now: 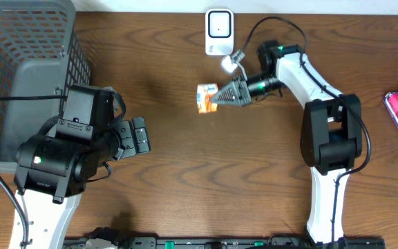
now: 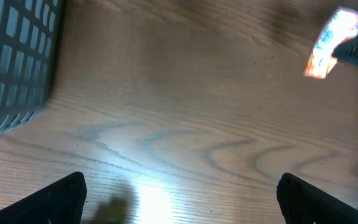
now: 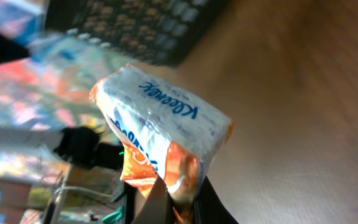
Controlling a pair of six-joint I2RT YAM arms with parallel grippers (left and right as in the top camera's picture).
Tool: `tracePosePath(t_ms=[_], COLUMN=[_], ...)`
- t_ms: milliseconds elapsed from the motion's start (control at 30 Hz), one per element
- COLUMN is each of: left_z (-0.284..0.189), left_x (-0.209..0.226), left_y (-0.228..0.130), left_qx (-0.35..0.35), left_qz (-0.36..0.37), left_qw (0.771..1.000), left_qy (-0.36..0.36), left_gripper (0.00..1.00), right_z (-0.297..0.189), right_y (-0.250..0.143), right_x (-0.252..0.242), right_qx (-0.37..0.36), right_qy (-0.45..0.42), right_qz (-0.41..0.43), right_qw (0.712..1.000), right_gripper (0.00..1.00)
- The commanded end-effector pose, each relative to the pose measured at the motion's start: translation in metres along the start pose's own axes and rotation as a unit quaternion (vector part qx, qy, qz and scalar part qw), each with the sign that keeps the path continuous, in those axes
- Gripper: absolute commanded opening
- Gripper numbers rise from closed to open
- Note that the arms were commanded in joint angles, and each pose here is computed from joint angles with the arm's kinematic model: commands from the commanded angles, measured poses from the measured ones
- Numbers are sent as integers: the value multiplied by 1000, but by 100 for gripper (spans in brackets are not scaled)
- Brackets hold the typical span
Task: Scan the item barcode
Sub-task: 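Hold the Kleenex pack up to the scanner with the right gripper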
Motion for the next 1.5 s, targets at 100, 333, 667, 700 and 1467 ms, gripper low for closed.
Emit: tracePosePath(t_ms=[100,333,667,700,1467], left_z=[0,0,0,0,0], left_x=[1,1,1,1,1], left_y=[2,2,2,2,2], left_qx=[-4,-4,-4,-4,-4], left_qz=[-5,-5,-5,-5,-5], left_qw=[1000,1000,1000,1000,1000], left_qy=[6,6,6,6,6], left_gripper=[98,98,98,98,98], right_z=[-31,-57,-35,-34,-56], right_y=[48,111,160,159,147], right_x=[-31,-29,-50,-55,-70], right_qx=[120,81,155,161,131], right_qy=[-388,-685,-756,-758,-830], right_qz=[199,101,-179,-184,-112], right_qw=[892,717,611,605,530], right_gripper=[1,1,1,1,1])
Point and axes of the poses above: each gripper's point midway between its finger pads, its own z axis out along the fingers, its own x axis along the line the jaws close on, y = z × x, the point moved 8 cm from there along -z, back along the fingers, and after that the axes turned 15 degrees about -z, right-handed, at the moved point
